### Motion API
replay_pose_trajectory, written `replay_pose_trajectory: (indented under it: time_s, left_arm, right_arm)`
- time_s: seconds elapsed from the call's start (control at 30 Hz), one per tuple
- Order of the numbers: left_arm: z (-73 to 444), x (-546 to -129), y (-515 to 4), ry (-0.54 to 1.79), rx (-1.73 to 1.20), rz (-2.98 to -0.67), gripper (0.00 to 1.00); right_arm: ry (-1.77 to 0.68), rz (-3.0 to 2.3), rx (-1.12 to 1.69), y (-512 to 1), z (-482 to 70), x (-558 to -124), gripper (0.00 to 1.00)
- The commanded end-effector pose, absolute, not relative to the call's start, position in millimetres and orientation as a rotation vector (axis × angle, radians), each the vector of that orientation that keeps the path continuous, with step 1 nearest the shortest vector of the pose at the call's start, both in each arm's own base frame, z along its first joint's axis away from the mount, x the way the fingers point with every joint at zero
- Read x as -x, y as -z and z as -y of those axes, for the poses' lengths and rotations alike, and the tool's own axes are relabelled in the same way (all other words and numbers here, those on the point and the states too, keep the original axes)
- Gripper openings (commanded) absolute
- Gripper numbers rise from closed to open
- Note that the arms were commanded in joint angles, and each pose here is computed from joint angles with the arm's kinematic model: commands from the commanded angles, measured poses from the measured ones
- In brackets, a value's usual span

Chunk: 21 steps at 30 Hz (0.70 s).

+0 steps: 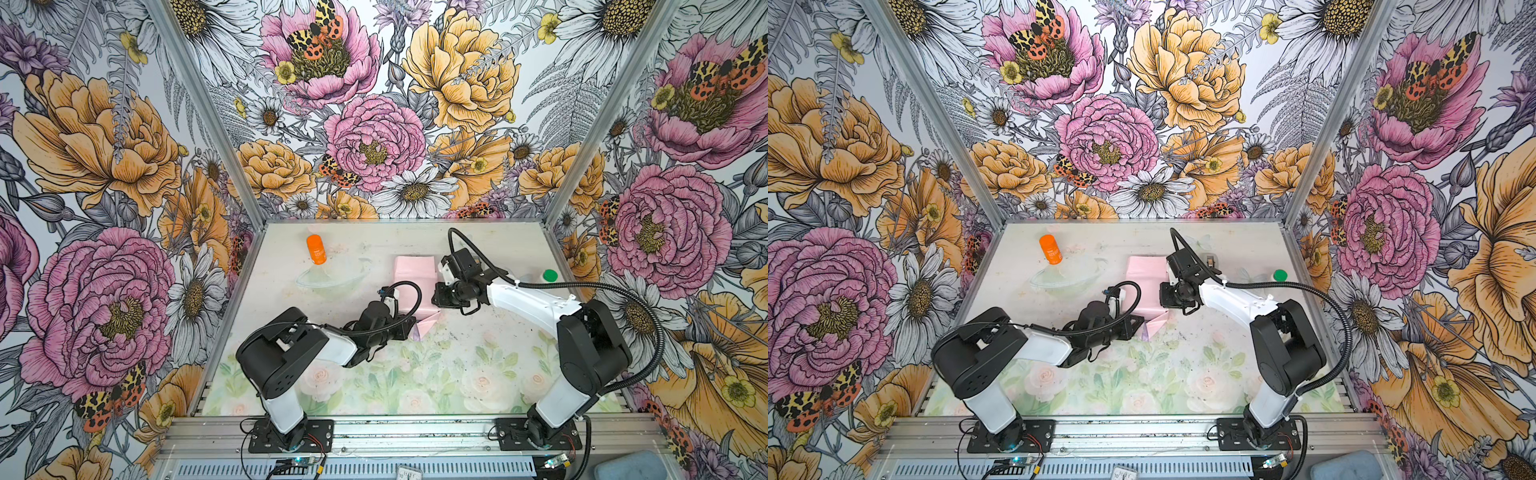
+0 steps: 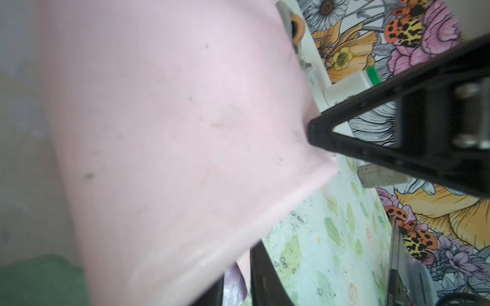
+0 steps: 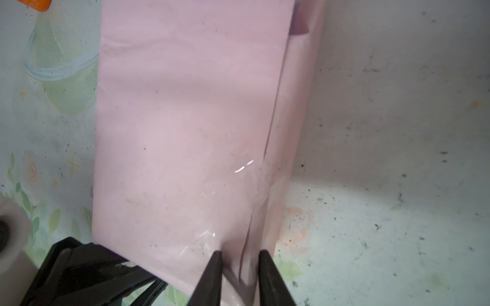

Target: Wrap the gift box in paper

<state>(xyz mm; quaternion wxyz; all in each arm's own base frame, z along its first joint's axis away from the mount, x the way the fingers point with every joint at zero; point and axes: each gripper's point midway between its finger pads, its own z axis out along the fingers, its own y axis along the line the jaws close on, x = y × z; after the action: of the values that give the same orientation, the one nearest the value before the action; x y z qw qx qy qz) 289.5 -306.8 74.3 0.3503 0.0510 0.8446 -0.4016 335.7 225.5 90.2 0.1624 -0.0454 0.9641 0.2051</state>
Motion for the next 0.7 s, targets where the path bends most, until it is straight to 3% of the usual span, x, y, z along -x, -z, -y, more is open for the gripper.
replay_pose_trajectory:
  time_s: [0.0,0.27,0.67]
  left_arm:
    - [288,-285,-82,0.942,-0.139,-2.178,0.21]
    - [263,-268,-67,0.828,-0.156,-2.258,0.18]
    - [292,-282,-53,0.863,-0.207,-2.279,0.17]
  right_arm:
    - [-0.553,-2.759,0.117,-85,-222,-333,0.26]
    - [-0.551,-2.759,0.120,-85,-222,-333,0.25]
    - [-0.557,-2.766,0.122,-83,-222,-332,0.25]
